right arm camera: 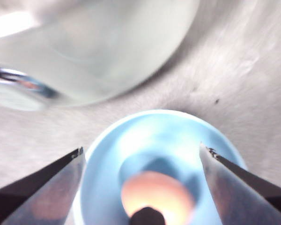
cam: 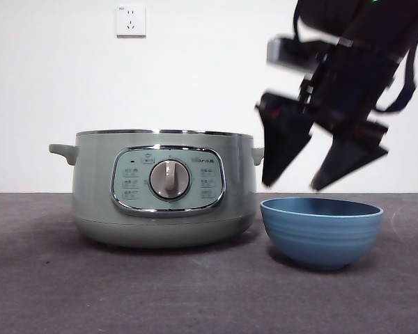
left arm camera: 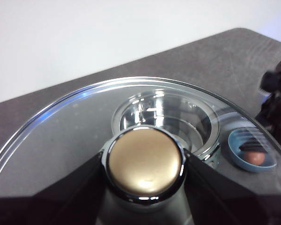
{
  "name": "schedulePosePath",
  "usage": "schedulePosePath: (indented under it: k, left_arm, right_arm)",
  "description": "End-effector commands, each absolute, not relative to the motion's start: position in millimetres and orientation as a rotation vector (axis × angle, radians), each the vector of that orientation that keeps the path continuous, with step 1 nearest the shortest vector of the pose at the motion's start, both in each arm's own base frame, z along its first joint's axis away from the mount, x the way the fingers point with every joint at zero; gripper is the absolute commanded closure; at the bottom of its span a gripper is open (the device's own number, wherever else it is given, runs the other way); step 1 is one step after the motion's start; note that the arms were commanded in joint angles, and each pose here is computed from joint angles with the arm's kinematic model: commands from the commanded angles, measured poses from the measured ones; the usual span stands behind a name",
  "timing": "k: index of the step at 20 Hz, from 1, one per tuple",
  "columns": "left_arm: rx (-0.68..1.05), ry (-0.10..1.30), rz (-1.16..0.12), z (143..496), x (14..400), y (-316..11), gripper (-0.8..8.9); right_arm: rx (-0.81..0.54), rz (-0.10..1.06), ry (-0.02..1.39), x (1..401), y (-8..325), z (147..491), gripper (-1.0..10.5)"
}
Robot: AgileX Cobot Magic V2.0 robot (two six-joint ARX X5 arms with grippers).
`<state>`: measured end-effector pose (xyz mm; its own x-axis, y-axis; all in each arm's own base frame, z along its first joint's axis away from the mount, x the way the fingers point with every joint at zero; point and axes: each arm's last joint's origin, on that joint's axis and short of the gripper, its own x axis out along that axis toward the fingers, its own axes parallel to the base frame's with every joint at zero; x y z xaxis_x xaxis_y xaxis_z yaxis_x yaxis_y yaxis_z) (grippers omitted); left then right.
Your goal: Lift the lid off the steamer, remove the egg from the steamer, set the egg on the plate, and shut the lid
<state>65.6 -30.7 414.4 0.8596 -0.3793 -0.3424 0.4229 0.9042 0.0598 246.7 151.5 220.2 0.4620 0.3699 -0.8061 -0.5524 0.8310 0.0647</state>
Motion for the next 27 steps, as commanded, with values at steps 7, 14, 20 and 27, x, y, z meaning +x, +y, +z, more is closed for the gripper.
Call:
schedulePosePath:
  k: [7, 14, 20, 27]
  left_arm:
    - [0.102, 0.289, -0.577, 418.6, 141.3, -72.9, 8.22]
    - [0.116, 0.311, -0.660, 385.7, 223.6, -134.0, 8.22]
    - [0.135, 0.379, -0.663, 343.4, 270.9, -165.4, 8.21]
    - [0.152, 0.374, -0.619, 324.0, 291.8, -176.2, 8.22]
  right_arm:
    - [-0.116, 0.596, 0.549, 163.4, 101.3, 325.6, 5.3]
    - [0.044, 0.598, 0.288, 85.7, 54.3, 366.0, 5.3]
    - [0.063, 0.598, 0.277, 65.5, 42.1, 371.0, 5.3]
    - [0.066, 0.594, 0.305, 63.5, 40.9, 370.7, 5.3]
